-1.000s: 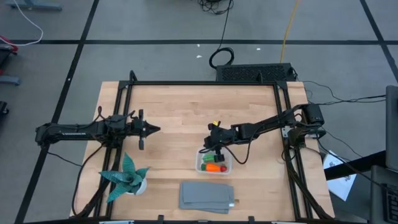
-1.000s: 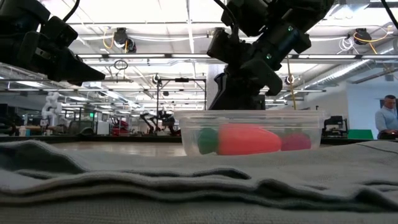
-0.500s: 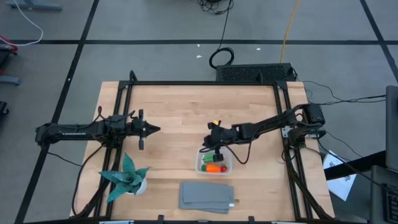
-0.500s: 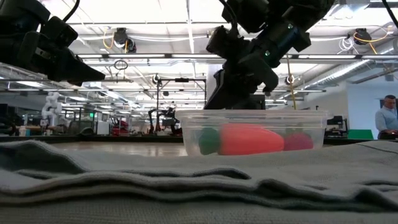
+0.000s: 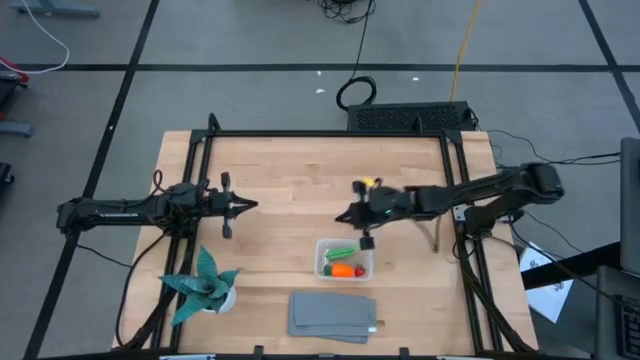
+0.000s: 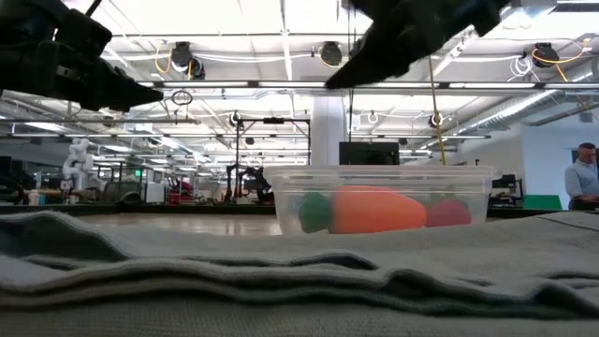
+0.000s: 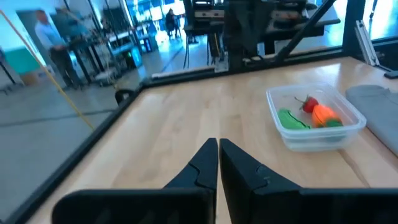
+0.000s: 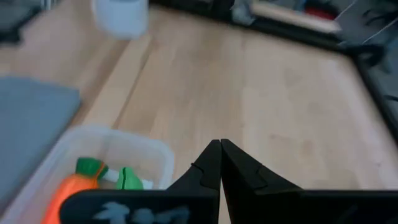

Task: Pick and placing Produce into tupperware
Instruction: Return to Home Position

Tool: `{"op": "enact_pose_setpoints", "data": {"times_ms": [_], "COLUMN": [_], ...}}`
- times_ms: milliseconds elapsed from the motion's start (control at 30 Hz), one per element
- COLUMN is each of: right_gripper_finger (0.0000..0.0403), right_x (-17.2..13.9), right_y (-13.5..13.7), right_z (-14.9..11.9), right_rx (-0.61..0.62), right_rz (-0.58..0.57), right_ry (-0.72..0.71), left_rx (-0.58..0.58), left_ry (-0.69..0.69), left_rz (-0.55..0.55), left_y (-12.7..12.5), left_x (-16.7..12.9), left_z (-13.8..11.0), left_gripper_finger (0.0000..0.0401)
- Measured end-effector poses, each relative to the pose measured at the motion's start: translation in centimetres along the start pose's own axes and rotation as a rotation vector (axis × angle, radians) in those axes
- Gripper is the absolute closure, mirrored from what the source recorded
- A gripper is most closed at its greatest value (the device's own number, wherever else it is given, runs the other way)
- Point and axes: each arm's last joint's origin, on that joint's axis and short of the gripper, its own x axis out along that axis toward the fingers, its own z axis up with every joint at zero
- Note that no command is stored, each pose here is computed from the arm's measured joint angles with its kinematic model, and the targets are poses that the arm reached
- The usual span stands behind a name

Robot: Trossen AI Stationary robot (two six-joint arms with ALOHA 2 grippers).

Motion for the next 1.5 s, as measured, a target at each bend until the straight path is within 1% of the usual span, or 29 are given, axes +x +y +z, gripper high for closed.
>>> {"op": "enact_pose_setpoints", "data": {"times_ms": [100, 200, 433, 500, 600, 700, 833, 967, 1100, 1167, 1233, 1333, 1400, 1500], "right_gripper_finger": [0.0403, 0.0403, 0.0403, 0.0403, 0.0403, 0.0403, 0.0403, 0.0403, 0.0403, 0.0403, 0.0403, 0.0403, 0.0403, 0.0403], "right_x": [-2.8, -5.4, -10.9, -12.2, -13.9, -15.3, -16.0, -16.2, -16.6, -17.0, -17.3, -17.4, -17.4, -17.2], "right_y": [-0.7, -1.2, -1.9, -1.9, -1.9, -1.8, -1.4, -0.8, -0.4, -0.4, -0.3, -0.1, 0.0, 0.1], "right_z": [-0.2, -0.8, -2.1, -2.6, -3.8, -4.9, -6.9, -8.9, -10.4, -10.8, -11.3, -12.1, -12.4, -12.8], "right_rx": [0.045, 0.086, 0.155, 0.169, 0.18, 0.217, 0.272, 0.34, 0.376, 0.399, 0.409, 0.425, 0.452, 0.457], "right_rz": [-0.031, -0.057, -0.113, -0.128, -0.152, -0.172, -0.171, -0.16, -0.156, -0.178, -0.199, -0.197, -0.191, -0.185], "right_ry": [-0.061, -0.114, -0.259, -0.3, -0.325, -0.371, -0.383, -0.427, -0.47, -0.499, -0.499, -0.477, -0.478, -0.481], "left_rx": [0.03, 0.047, 0.058, 0.059, 0.059, 0.057, 0.047, 0.048, 0.054, 0.053, 0.053, 0.049, 0.046, 0.054], "left_ry": [-0.03, -0.045, -0.077, -0.078, -0.074, -0.068, -0.068, -0.067, -0.066, -0.065, -0.055, -0.043, -0.039, -0.043], "left_rz": [-0.001, -0.019, 0.001, 0.022, 0.049, 0.07, 0.071, 0.071, 0.091, 0.115, 0.122, 0.119, 0.117, 0.116], "left_y": [0.0, 0.0, 0.3, 0.4, 0.5, 0.6, 0.6, 0.6, 0.6, 0.7, 0.7, 0.7, 0.6, 0.6], "left_x": [0.0, 0.0, -0.2, -0.2, -0.3, -0.3, -0.3, -0.3, -0.4, -0.5, -0.6, -0.8, -1.0, -1.2], "left_z": [0.3, 0.6, 1.8, 2.0, 2.1, 2.1, 2.1, 2.1, 2.1, 2.1, 2.0, 1.8, 1.8, 1.8], "left_gripper_finger": [0.0397, 0.0396, 0.0397, 0.0399, 0.0398, 0.0398, 0.0398, 0.04, 0.0399, 0.04, 0.0399, 0.04, 0.04, 0.0399]}}
